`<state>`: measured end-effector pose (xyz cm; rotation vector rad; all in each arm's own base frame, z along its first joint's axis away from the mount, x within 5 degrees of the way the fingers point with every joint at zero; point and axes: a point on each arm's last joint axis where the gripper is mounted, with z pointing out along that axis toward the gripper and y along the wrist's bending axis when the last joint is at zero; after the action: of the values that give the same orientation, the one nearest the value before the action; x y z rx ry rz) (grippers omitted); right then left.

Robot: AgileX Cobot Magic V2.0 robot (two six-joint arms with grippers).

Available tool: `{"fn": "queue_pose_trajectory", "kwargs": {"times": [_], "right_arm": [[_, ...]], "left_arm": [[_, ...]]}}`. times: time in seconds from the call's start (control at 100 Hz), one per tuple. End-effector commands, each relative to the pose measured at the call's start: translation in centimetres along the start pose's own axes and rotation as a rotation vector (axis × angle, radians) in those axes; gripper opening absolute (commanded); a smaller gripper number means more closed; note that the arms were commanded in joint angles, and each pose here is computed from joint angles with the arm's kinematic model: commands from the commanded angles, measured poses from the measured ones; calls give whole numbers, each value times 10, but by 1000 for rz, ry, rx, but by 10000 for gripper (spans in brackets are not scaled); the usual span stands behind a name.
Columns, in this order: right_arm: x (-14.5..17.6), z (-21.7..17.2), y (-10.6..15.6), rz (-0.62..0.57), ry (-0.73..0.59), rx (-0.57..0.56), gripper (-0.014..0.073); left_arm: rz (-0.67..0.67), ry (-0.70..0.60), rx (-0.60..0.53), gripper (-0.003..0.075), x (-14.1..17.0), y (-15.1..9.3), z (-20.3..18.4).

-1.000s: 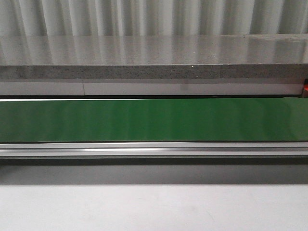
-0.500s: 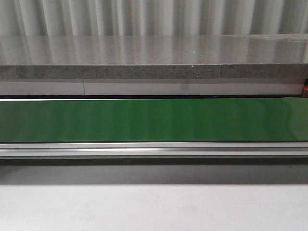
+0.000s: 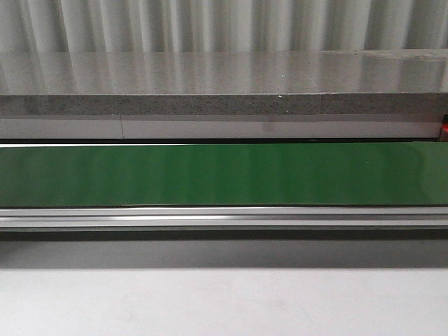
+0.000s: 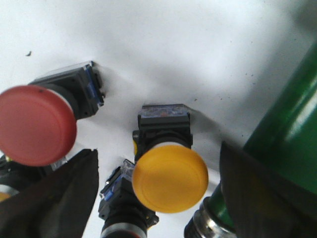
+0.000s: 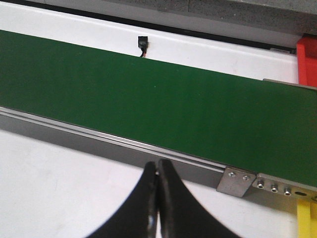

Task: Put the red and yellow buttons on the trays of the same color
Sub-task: 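Lower the yellow button onto the belt's start and open the left gripper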

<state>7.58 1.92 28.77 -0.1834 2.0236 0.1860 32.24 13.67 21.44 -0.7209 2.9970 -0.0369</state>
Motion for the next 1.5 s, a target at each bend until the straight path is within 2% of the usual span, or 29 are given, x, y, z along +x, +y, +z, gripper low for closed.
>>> {"fn": "queue_pose_trajectory", "kwargs": {"times": [0.0,0.16,0.29,0.65,0.9,1.11,1.49], "right_arm": [[-13,-3,-1,-6,-81,12,-66],[-13,-3,-1,-6,-81,12,-66],[-13,-3,-1,-6,-81,12,-66],[-13,-3,-1,-6,-81,12,-66],[-13,-3,-1,-6,-81,12,-66],[-13,-3,-1,-6,-81,12,-66],[-13,-3,-1,-6,-81,12,-66]], "left_arm": [[-3,-47,5,465,-4,1,-17],[0,-31,4,360,-6,1,-11],[1,-24,4,339,-7,1,-7],[4,-41,9,208,-7,0,-13],[17,-164,17,206,8,-3,-59],[94,-265,30,206,26,-20,-94],[242,-259,54,206,37,-65,-95]]}}
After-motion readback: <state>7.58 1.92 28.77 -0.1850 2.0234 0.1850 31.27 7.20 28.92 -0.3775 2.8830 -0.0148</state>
